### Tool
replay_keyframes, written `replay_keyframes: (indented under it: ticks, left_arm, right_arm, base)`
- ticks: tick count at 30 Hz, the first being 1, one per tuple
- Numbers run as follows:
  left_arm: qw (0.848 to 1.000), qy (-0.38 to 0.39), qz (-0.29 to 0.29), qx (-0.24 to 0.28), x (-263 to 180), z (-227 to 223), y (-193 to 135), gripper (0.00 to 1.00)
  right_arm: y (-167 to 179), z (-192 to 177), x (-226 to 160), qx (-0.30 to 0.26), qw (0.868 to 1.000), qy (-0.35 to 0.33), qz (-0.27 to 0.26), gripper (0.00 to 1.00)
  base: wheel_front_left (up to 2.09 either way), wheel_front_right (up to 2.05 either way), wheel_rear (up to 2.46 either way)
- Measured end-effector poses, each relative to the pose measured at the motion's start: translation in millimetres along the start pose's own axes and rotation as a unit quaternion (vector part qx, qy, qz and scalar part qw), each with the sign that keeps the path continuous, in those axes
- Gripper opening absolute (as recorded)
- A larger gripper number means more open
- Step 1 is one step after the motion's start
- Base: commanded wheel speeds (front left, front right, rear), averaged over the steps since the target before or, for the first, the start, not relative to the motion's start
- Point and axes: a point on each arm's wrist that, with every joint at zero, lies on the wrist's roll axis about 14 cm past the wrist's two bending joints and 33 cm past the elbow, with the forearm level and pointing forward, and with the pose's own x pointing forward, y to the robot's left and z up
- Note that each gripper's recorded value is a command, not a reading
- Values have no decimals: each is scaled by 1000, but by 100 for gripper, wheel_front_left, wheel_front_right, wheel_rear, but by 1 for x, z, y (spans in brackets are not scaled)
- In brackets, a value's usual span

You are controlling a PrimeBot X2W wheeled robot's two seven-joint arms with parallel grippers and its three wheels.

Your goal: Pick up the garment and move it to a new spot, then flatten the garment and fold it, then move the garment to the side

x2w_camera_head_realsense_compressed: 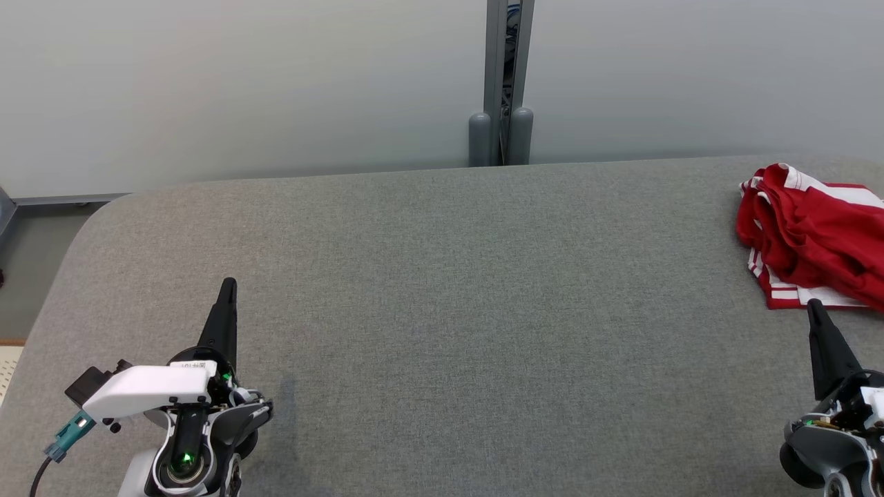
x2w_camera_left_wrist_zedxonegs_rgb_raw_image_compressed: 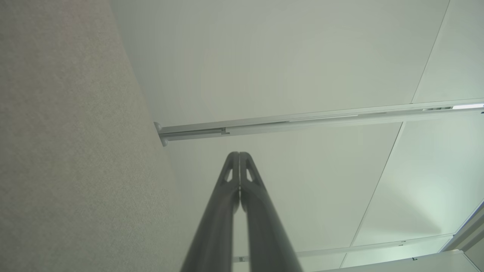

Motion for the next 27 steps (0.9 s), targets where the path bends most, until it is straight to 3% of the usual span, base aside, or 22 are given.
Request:
replay_keyframes:
  ticks: [27]
  left_arm:
    - [1000, 0, 0, 0, 0, 0, 0, 0]
  right_arm:
    - [0, 0, 0, 0, 1000, 2, 0, 0]
  base:
    - [0, 0, 0]
